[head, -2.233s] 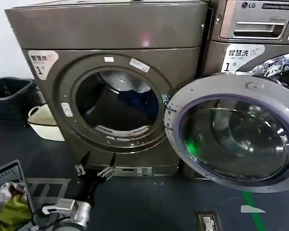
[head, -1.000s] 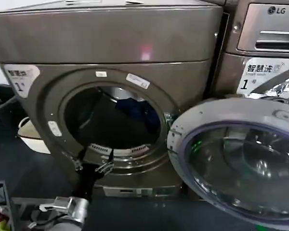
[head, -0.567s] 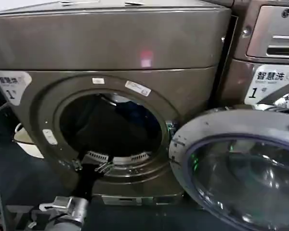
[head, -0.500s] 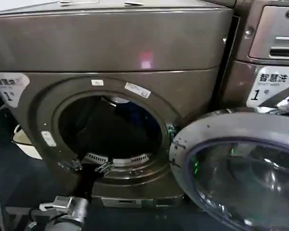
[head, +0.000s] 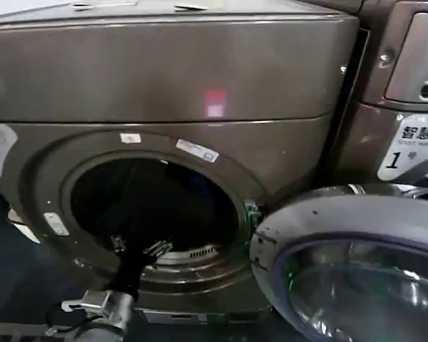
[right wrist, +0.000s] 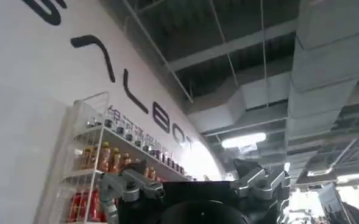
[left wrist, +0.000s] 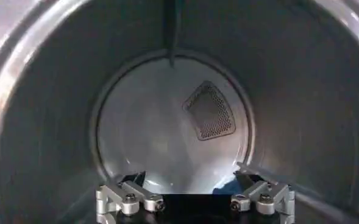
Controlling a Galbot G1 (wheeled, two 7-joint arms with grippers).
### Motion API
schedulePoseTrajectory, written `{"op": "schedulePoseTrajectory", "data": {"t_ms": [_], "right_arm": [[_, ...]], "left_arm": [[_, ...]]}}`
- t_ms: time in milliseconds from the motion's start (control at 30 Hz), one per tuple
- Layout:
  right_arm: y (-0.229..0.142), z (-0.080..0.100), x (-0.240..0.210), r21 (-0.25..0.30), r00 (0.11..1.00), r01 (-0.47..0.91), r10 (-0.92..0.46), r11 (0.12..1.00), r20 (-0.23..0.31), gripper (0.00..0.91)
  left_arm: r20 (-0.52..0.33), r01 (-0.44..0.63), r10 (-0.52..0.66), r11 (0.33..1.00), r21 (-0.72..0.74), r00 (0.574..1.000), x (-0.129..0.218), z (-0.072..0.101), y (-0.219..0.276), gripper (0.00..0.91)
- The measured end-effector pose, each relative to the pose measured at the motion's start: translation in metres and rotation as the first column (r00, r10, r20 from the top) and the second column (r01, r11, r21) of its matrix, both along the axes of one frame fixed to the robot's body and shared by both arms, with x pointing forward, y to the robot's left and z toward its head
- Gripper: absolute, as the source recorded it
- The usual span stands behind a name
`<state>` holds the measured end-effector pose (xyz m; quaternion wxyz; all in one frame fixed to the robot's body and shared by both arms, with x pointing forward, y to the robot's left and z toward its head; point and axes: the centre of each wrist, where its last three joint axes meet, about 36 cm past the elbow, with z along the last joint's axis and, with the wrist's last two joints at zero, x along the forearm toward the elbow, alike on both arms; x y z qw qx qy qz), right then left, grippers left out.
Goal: Grasp the clothes from the dryer.
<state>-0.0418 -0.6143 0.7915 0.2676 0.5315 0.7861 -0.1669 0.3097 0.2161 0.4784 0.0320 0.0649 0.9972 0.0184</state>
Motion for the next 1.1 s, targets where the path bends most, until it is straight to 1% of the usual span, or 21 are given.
{"op": "schedulePoseTrajectory", "data": {"t_ms": [233,867,1000,1100], "right_arm": [[-0.0005,-0.0043,0.0041,0.007,1.000,-0.010,0.010,1.000,-0.001,0.907],[-0.0011,-0.0044,0.0014,0.006,1.000,-0.008,0.008,1.000,-0.002,0.907],[0.0005,-0.0033,-0.0002,0.002,1.000,-0.003,0.003,1.000,-0.007,0.907],[0.0039,-0.0011,-0.0007,0.002,1.000,0.003,-0.003,1.000,-0.020,0.907]], "left_arm": [[-0.002,-0.011,0.011,1.000,0.001,1.000,0.0004,-0.0005,0.0026,0.907],[-0.008,-0.012,0.012,1.000,-0.004,1.000,0.0039,-0.0020,0.0034,0.907],[-0.008,-0.011,0.011,1.000,-0.003,1.000,0.0040,-0.0019,0.0037,0.907],[-0.007,-0.010,0.010,1.000,-0.002,1.000,0.0043,-0.0017,0.0041,0.907]]}}
